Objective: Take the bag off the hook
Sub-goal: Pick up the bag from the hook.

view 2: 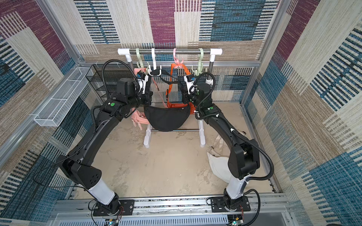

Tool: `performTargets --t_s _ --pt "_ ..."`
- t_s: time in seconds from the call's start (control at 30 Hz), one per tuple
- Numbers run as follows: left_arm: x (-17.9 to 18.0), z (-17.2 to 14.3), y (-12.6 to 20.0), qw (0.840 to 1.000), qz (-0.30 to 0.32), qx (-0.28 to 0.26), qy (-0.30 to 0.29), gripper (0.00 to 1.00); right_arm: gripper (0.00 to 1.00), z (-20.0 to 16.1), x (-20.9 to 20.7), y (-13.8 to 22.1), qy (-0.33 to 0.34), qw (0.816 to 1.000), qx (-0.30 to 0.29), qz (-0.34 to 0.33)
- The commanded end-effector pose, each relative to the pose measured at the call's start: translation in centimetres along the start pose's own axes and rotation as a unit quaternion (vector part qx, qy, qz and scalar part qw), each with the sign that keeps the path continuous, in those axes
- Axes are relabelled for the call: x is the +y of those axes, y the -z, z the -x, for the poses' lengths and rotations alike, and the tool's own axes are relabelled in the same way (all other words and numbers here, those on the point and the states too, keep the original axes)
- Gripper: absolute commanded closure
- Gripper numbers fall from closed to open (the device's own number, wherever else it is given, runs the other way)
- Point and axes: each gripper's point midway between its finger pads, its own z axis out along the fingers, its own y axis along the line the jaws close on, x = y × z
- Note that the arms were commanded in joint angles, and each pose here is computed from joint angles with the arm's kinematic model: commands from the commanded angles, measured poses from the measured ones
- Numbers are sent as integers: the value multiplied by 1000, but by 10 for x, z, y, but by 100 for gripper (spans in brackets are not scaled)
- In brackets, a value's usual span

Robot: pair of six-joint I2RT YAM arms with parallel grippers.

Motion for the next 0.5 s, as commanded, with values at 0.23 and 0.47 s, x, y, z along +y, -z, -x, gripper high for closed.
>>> performTargets --t_s 0.23,0.47 --pt "-1 -4 26 1000 -14 -23 -12 51 100 -14 -7 0 -4 1000 19 -20" --pt "25 -20 16 1000 5 1 21 48 100 -27 -7 0 -6 999 29 -21"
